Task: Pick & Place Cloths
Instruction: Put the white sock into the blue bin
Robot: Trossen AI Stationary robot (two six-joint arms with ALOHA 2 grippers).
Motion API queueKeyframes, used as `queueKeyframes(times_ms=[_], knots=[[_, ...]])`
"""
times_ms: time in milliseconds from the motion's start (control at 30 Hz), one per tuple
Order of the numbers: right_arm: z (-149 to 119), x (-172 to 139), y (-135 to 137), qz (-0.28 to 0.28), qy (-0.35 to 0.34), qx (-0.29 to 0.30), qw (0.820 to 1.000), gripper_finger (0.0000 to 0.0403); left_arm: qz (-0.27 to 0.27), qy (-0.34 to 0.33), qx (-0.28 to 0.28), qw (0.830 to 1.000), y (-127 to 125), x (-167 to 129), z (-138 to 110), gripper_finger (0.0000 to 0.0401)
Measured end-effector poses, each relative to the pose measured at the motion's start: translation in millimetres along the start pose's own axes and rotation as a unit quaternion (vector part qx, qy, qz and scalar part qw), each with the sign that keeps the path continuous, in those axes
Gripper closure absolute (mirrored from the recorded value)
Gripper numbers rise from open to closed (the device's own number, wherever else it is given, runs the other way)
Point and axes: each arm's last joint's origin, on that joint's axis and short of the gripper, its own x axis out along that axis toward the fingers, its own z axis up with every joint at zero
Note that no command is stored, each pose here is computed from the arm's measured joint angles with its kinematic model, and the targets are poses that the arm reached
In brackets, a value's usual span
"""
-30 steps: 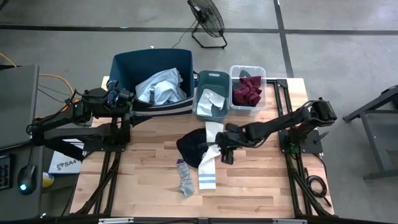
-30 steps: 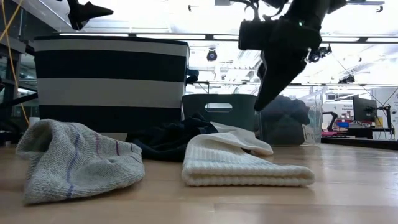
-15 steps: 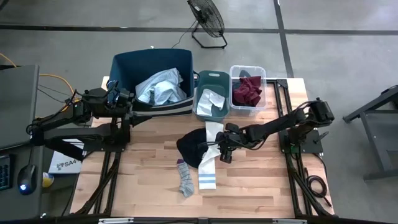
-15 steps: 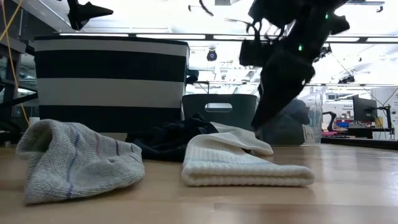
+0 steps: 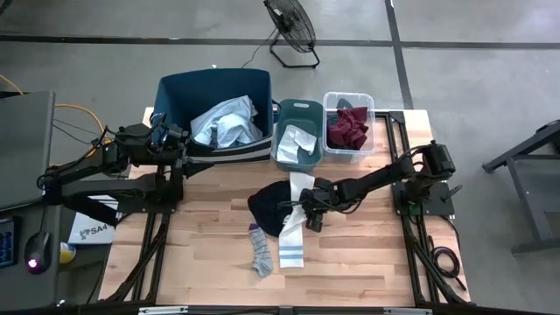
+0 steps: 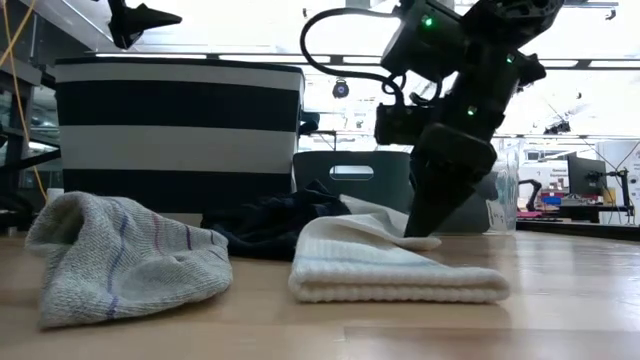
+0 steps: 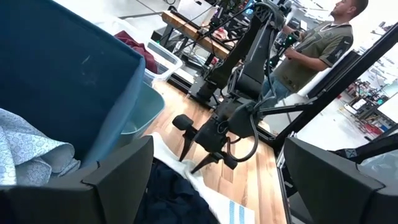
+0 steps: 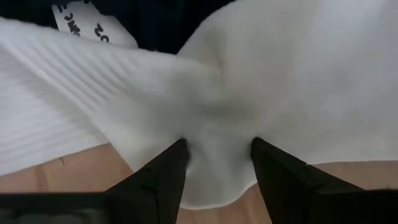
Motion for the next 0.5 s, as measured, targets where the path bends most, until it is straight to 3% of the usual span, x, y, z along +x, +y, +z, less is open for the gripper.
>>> queueKeyframes(times_ms=[167,367,500], knots=[[-7,0,-2,-0.002,0.040,0.014,0.999,0.0275,0.001,-0.001,-0.006,1.000,0,0,0,0.0050],[-12,-6,-2,0.023,0.080,0.029,0.996,0.0383,0.003,-0.002,-0.009,1.000,0,0,0,0.0050],[-12,-19,-2,0.046,0.084,0.059,0.994,0.0396,0.003,-0.002,-0.009,1.000,0,0,0,0.0050]])
